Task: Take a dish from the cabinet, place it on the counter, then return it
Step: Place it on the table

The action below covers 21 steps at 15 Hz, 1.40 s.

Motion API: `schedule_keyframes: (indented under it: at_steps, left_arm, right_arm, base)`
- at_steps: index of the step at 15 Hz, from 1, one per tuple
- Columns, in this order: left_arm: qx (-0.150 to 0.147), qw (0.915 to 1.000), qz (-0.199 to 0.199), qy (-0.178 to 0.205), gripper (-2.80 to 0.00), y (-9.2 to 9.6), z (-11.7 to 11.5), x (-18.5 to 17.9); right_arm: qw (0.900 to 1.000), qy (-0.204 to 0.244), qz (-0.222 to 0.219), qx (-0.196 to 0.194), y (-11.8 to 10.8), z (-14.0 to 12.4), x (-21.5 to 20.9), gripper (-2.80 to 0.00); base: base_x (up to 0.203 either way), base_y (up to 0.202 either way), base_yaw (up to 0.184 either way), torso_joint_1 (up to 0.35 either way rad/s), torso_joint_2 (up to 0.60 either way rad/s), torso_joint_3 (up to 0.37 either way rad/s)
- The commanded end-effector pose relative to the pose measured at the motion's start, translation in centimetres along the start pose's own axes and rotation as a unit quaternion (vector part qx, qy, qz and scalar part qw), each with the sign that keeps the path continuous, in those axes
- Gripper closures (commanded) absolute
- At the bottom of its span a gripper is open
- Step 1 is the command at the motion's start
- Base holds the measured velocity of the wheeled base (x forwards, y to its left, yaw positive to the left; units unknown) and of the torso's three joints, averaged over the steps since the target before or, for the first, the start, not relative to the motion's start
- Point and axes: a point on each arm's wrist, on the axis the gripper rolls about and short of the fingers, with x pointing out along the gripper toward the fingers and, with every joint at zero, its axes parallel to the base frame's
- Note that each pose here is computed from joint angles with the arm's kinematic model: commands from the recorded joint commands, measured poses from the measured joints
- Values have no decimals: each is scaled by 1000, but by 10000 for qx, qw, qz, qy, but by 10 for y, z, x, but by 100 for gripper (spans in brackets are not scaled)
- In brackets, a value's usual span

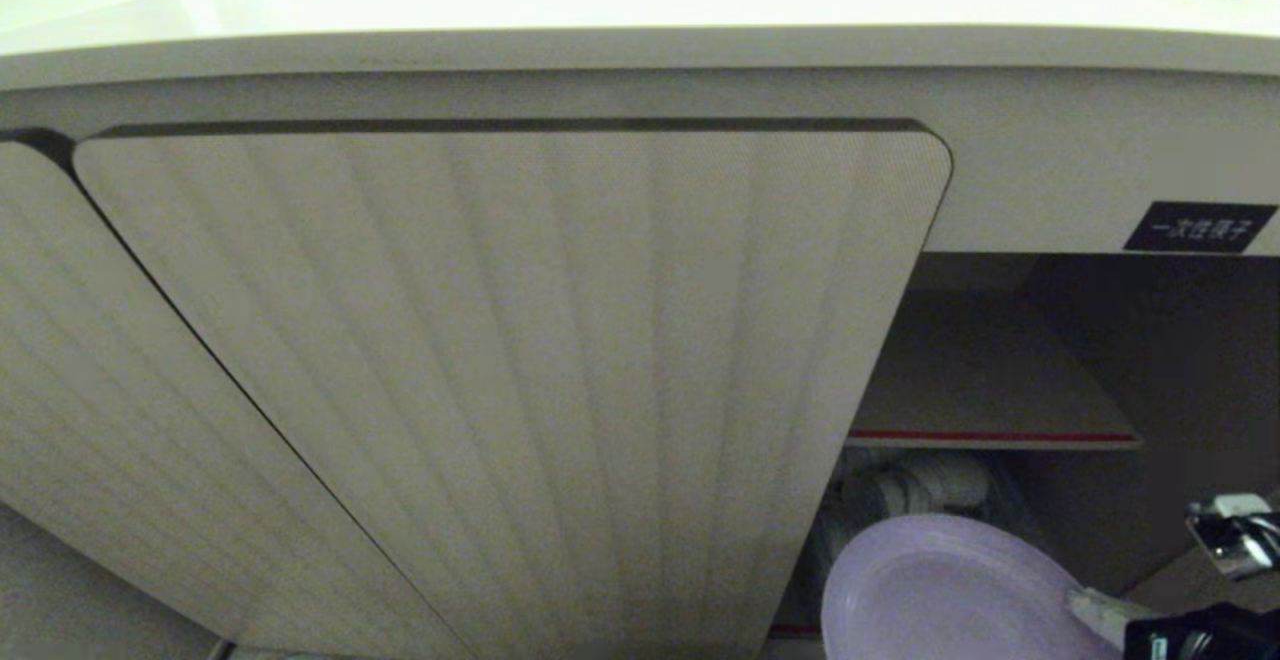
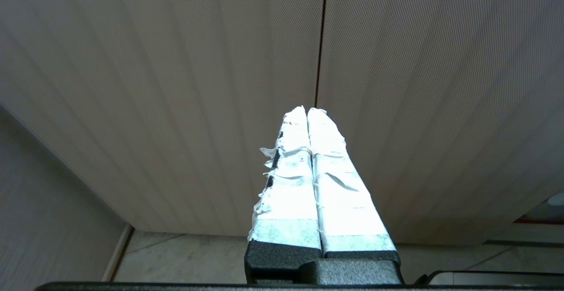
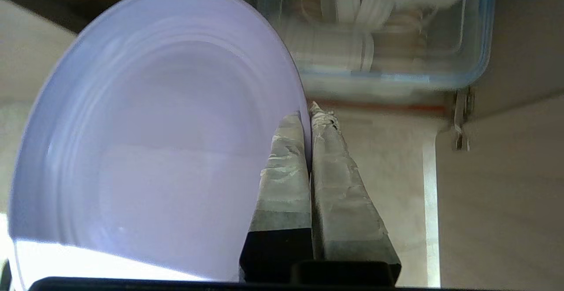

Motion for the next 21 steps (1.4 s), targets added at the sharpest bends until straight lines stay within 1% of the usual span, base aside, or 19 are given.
schedule_keyframes:
  at_steps: [1, 8, 11, 16, 19, 21]
  left_arm:
    - [-5, 10000, 2, -2, 0, 0, 0, 0]
    - [-1, 10000, 2, -2, 0, 0, 0, 0]
    - [-4, 10000, 2, -2, 0, 0, 0, 0]
    - [-3, 10000, 2, -2, 0, 0, 0, 0]
    - [-5, 10000, 2, -2, 0, 0, 0, 0]
    - [-5, 10000, 2, -2, 0, 0, 0, 0]
  right_arm:
    - [10000, 31, 8, -11, 0, -1, 0, 0]
    - [10000, 35, 44, -69, -1, -7, -14, 0]
    - [9999, -95, 58, -59, -1, -7, -20, 0]
    - [9999, -127, 75, -58, -3, -12, -30, 0]
    - [9999, -59, 63, -53, -4, -18, -36, 0]
    - [9999, -113, 98, -34, -4, -18, -39, 0]
  base:
    - [0, 0, 0, 0, 0, 0]
    - [0, 0, 0, 0, 0, 0]
    - [0, 0, 0, 0, 0, 0]
    - [0, 0, 0, 0, 0, 0]
    - [0, 0, 0, 0, 0, 0]
    - [0, 0, 0, 0, 0, 0]
